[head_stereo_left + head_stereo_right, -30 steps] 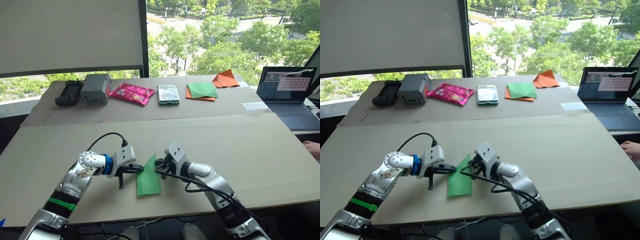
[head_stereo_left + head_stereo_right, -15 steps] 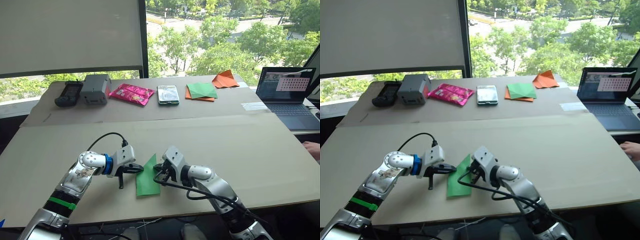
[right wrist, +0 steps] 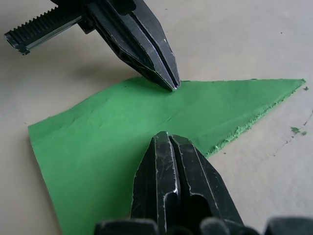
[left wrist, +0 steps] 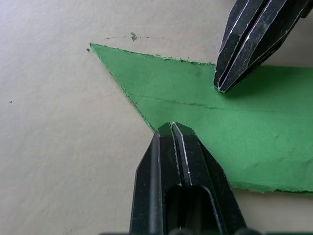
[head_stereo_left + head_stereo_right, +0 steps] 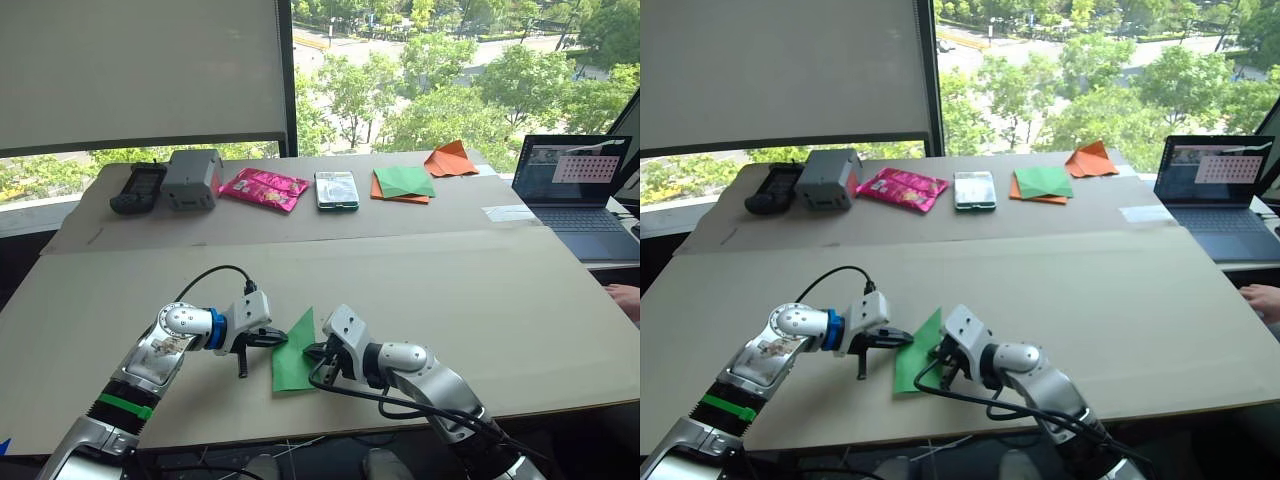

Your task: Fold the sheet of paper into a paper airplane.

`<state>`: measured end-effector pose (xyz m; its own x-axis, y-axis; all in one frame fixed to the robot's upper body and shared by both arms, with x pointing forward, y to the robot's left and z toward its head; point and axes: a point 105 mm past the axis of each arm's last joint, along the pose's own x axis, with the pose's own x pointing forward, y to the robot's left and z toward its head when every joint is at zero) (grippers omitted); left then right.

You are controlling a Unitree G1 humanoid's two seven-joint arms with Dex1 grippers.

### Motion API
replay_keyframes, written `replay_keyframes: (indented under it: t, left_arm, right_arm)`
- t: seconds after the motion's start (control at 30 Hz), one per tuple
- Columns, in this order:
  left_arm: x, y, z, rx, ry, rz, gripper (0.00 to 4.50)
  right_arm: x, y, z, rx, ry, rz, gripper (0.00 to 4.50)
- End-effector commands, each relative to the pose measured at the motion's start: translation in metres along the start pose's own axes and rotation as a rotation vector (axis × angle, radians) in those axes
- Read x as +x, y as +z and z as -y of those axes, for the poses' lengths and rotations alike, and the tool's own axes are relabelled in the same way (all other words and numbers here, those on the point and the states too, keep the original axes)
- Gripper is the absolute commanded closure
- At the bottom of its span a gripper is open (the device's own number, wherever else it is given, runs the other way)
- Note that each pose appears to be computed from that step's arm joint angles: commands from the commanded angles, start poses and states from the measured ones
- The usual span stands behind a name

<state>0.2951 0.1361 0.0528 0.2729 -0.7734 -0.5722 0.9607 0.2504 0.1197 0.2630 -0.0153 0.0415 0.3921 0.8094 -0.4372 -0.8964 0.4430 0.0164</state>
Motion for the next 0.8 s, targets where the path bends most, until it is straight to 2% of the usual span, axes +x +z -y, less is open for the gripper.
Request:
replay_keyframes:
  t: [0.03, 0.8]
  left_arm:
    - [0.006, -0.024, 0.007, -0.043, -0.022, -0.090, 4.48]
    - [0.004, -0.025, 0.008, -0.041, -0.028, -0.097, 4.48]
  right_arm:
    - [-0.001, -0.048, -0.014, 0.114, 0.056, -0.170, 4.50]
    - [-0.017, -0.066, -0.030, 0.158, 0.093, -0.194, 4.50]
